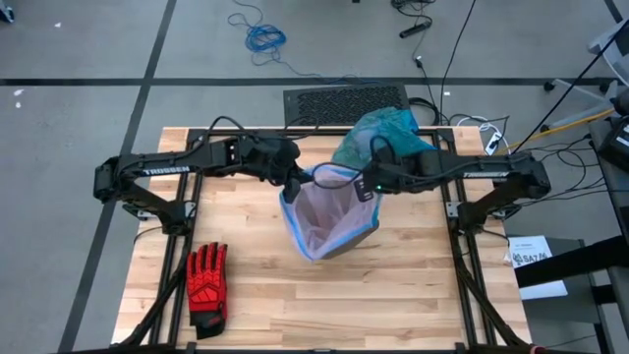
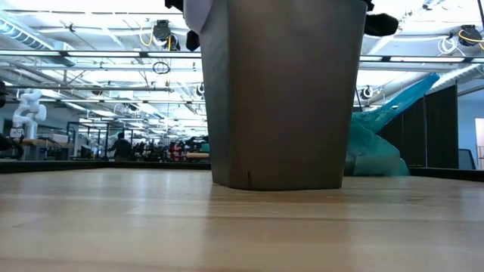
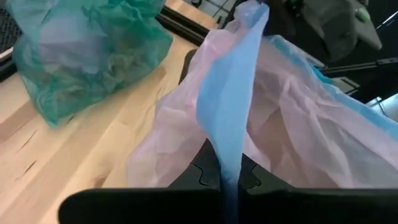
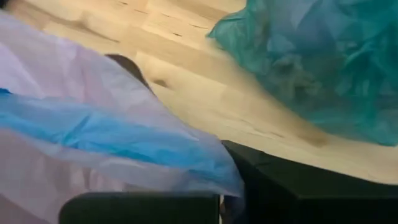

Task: Place trash/remove bag and relplace
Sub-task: Put the pink trash bag into the trash bin

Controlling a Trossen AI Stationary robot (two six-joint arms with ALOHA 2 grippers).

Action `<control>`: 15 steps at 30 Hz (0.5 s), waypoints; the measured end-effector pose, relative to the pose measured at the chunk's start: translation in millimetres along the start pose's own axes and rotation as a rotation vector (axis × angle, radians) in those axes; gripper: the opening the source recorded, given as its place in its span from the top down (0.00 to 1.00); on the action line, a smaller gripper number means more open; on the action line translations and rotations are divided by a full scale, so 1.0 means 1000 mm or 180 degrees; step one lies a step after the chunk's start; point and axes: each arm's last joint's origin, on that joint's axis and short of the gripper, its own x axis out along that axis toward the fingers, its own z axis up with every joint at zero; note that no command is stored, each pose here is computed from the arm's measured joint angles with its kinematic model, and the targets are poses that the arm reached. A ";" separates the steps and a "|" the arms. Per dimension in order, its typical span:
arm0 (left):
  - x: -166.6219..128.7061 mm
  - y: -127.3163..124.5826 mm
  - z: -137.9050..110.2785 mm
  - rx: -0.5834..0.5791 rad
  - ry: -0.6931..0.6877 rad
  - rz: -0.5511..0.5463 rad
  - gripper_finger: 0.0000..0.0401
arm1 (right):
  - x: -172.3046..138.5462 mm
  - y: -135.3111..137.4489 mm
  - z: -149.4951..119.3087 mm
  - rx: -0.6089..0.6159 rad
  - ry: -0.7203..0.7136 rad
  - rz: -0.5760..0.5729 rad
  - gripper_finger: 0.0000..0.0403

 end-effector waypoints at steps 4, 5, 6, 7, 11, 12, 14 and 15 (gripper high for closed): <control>0.000 0.003 -0.003 -0.0027 0.0105 0.0056 1.00 | 0.005 -0.005 0.011 0.0183 0.0037 0.0004 1.00; 0.000 0.003 -0.004 -0.0031 0.0140 0.0078 1.00 | 0.006 -0.006 0.013 0.0218 0.0032 -0.0014 1.00; 0.001 0.004 -0.005 -0.0028 0.0164 0.0111 1.00 | 0.008 -0.008 0.016 0.0245 0.0038 -0.0028 1.00; 0.002 0.005 -0.006 -0.0029 0.0188 0.0130 1.00 | 0.009 -0.010 0.019 0.0256 0.0055 -0.0035 1.00; 0.004 0.007 -0.007 -0.0034 0.0222 0.0174 1.00 | 0.013 -0.013 0.028 0.0190 0.0078 0.0035 1.00; 0.005 0.007 -0.006 -0.0032 0.0207 0.0171 1.00 | 0.012 -0.014 0.029 0.0179 0.0067 0.0062 1.00; 0.006 0.007 -0.006 -0.0050 0.0204 0.0177 1.00 | 0.011 -0.013 0.031 0.0155 0.0028 0.0121 1.00; 0.007 0.008 -0.007 -0.0051 0.0222 0.0184 1.00 | 0.010 -0.012 0.031 0.0161 0.0009 0.0153 1.00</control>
